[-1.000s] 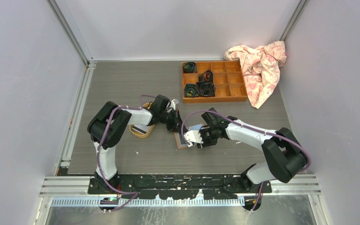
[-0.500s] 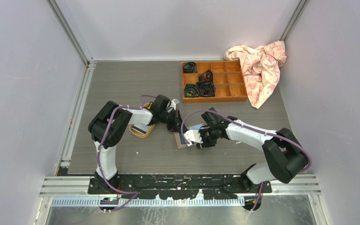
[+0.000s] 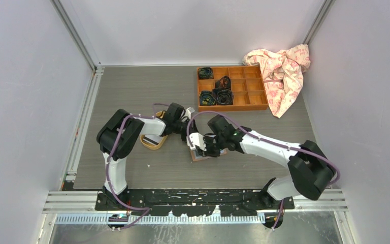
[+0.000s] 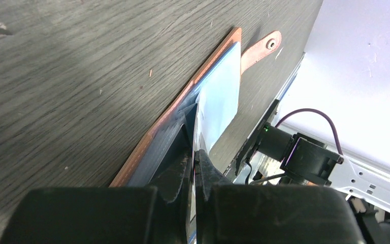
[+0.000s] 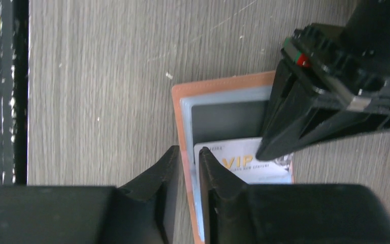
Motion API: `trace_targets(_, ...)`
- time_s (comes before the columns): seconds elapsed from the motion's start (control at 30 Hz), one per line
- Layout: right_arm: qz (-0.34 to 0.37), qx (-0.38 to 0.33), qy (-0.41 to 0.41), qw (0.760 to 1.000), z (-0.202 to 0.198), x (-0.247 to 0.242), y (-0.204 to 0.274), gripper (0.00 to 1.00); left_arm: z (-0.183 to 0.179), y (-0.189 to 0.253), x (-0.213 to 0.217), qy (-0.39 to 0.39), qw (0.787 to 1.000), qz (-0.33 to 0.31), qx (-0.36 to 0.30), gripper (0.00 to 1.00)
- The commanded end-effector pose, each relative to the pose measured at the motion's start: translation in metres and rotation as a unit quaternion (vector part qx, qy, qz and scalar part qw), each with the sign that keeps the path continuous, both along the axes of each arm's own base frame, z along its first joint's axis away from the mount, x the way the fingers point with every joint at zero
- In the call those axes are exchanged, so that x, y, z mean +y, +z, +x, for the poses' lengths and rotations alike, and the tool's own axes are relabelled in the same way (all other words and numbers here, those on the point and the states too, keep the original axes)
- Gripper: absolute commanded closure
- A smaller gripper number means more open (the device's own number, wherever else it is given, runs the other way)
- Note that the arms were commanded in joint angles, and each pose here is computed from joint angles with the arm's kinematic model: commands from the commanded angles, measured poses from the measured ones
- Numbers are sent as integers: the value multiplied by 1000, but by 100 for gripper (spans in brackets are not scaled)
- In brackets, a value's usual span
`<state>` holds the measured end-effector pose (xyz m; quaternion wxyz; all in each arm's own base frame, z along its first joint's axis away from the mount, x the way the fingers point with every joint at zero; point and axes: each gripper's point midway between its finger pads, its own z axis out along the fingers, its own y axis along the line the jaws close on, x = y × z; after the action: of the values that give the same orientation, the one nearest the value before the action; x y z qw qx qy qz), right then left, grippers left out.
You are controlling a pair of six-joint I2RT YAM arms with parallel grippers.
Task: Put the credit cards into the card holder
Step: Insert the credit card into the card slot.
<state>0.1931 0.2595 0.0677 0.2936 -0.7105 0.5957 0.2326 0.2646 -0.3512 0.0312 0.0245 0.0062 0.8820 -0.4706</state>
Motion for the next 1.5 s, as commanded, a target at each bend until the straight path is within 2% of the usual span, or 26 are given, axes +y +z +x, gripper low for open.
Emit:
trace_targets(0.0,27,-26,-82,996,33,36,17,78,-5,-45,19,25,997,72,17,95)
trace_targets(0.17,8,-51,-111,993,44,40,7,83,-6,-46,19,24,997,69,17,95)
trace_targets(0.7,-84,-108,-119,983,58,15,-22,85,-6,-43,17,19,998,63,15,92)
trace_targets(0.97,-102,-91,-134,982,63,-8,-24,86,-6,-42,17,16,998,65,14,84)
trace_targets(1.3,-126,-85,-147,977,70,-27,-25,86,-3,-34,19,19,998,66,2,82)
trace_targets(1.43,-98,-63,-165,979,71,-27,-12,85,0,-23,19,21,998,64,-16,80)
trace_targets(1.47,-44,-14,-169,985,65,-23,6,84,4,-8,19,24,997,55,-40,80)
